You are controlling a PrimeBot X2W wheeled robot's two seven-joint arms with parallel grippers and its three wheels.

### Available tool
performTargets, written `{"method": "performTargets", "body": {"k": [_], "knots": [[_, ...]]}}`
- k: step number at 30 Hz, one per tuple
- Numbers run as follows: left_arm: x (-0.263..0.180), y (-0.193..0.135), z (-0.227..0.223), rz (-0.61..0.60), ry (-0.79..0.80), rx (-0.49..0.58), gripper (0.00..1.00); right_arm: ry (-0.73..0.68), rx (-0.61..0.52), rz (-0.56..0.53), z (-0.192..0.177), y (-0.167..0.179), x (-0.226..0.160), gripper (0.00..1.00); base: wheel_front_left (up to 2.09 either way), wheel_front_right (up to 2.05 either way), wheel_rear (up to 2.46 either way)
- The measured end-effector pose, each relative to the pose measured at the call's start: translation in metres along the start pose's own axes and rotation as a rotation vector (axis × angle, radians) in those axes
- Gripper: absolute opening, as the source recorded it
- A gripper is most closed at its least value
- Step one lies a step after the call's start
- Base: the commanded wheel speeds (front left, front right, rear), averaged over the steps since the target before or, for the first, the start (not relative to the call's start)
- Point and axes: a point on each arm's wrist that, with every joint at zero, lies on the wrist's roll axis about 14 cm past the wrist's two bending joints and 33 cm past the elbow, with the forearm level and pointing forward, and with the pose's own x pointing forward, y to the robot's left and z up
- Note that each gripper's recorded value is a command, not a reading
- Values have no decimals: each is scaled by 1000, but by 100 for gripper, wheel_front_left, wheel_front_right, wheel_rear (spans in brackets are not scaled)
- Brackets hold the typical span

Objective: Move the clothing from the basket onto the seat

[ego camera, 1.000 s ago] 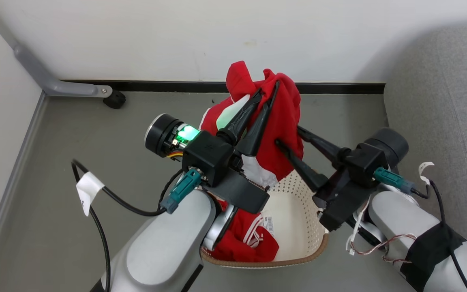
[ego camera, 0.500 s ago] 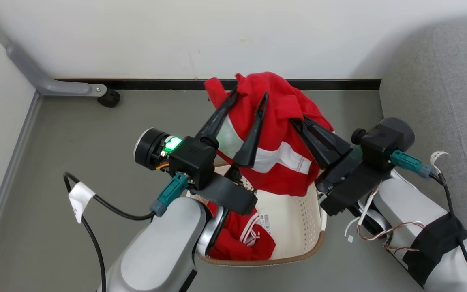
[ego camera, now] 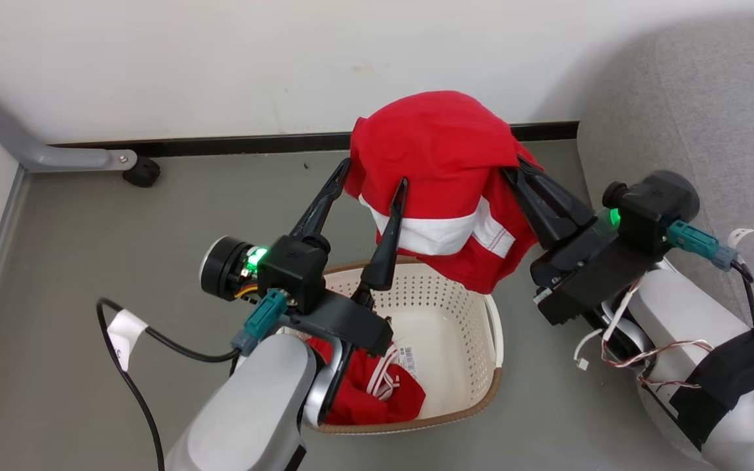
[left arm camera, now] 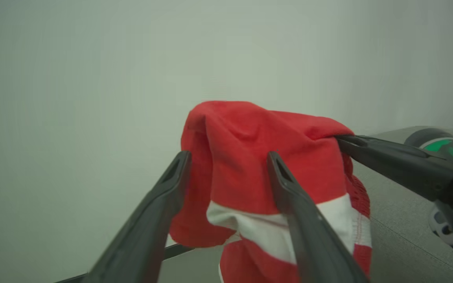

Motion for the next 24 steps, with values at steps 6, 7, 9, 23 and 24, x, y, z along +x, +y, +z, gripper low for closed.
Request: {"method": "performTargets", "body": {"k": [6, 7, 9, 23, 24], "knots": [[-1, -3, -8, 0, 19, -16, 100, -3, -4, -26, 4, -7, -8, 0, 0, 0, 0], [-2, -4, -9, -1, 22, -19, 100, -3, -6, -31, 5, -8, -9, 0, 0, 0, 0], [-2, -7, -11, -4, 26, -25, 100, -5, -9, -43, 7, -11, -12, 0, 0, 0, 0], [7, -32, -17, -65, 32, -60, 100, -21, -34, -149, 22, -35, -42, 0, 0, 0, 0], [7, -35, -19, -72, 35, -64, 100, -22, -37, -161, 24, -38, -45, 0, 0, 0, 0]]}}
